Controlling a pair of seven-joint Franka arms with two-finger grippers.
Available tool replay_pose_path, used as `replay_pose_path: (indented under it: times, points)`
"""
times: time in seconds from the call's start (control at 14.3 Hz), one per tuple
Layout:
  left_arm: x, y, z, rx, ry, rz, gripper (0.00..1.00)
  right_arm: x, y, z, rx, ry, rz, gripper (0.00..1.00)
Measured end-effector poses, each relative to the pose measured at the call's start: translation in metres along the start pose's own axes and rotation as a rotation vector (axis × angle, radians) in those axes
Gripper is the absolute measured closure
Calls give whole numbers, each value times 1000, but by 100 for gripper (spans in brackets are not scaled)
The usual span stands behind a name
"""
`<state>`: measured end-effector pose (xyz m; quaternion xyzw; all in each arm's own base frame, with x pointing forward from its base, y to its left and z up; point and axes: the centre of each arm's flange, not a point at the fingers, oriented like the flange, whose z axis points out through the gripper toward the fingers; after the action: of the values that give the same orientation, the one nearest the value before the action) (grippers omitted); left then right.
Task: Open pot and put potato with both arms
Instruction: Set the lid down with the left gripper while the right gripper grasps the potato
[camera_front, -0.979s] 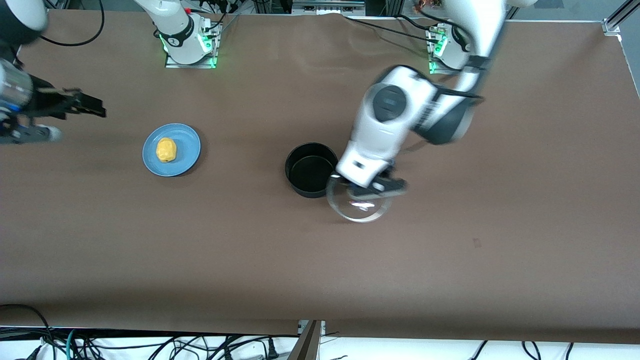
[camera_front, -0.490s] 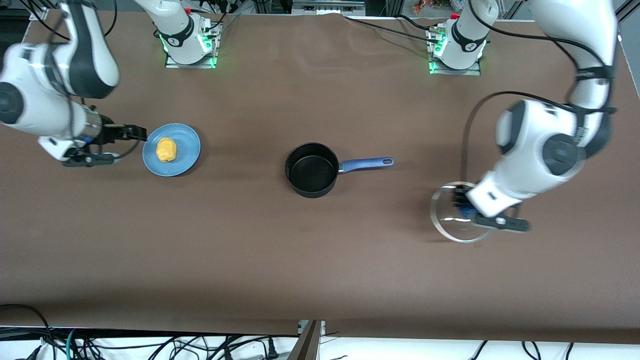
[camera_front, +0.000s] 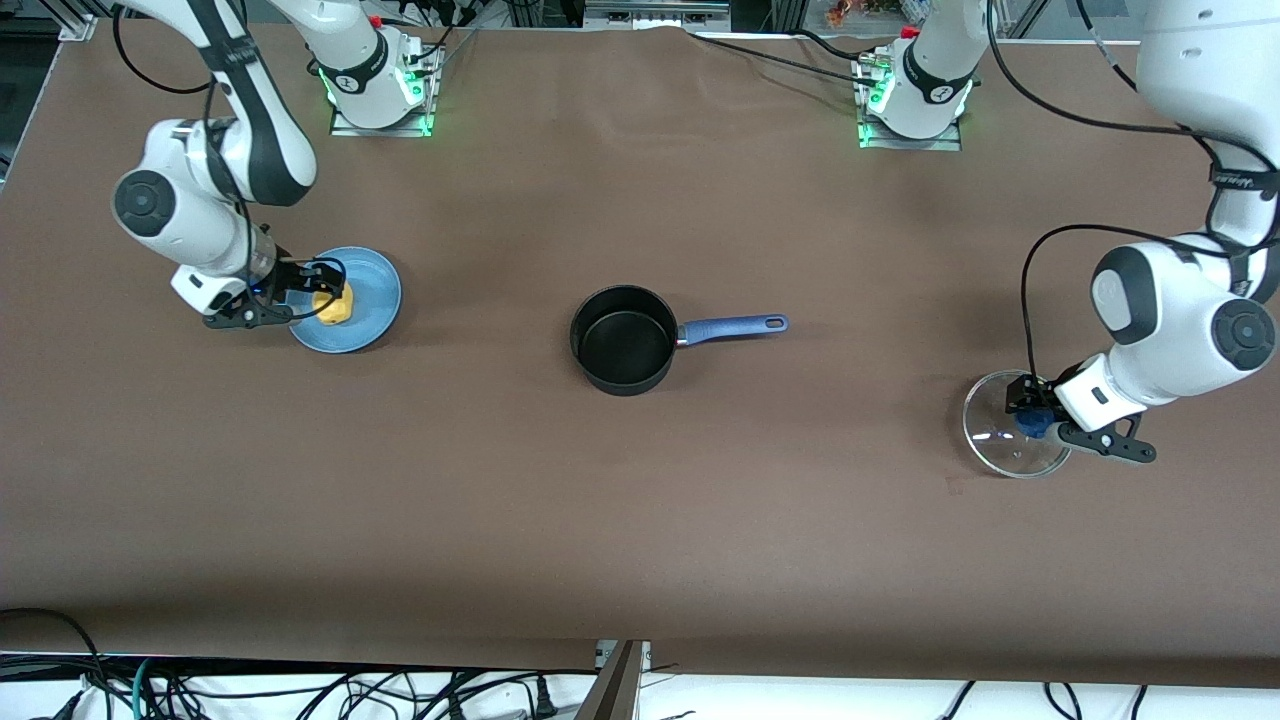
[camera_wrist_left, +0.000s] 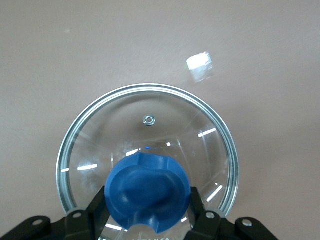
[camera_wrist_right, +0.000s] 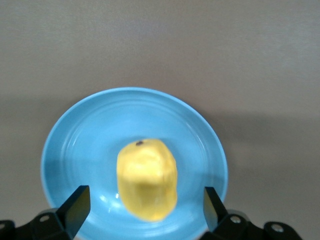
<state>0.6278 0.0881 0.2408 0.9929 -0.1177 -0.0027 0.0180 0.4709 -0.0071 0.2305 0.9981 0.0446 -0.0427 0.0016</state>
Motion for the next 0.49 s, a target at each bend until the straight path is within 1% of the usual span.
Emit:
replay_pose_path:
  times: [0.14,0.21,0.28,0.35,0.42,0.49]
  points:
    - [-7,-2,25,4,-8,-1,33,-6,-2,29,2,22,-2,1]
    - [-9,-4,33,1,-12,-7,33,-8,-2,39,3,22,-3,4]
    - [-10,-6,34,-6,-6,-18,33,-8,-2,44,4,17,-3,14]
    - [-11,-8,34,-14,-3,-30,30,-9,-2,46,4,15,-4,28]
    - [-11,-9,34,-18,-1,-37,30,-8,-2,45,4,17,-4,37]
    - [-10,-10,32,-23,-4,-40,25,-8,-2,44,4,18,-4,37]
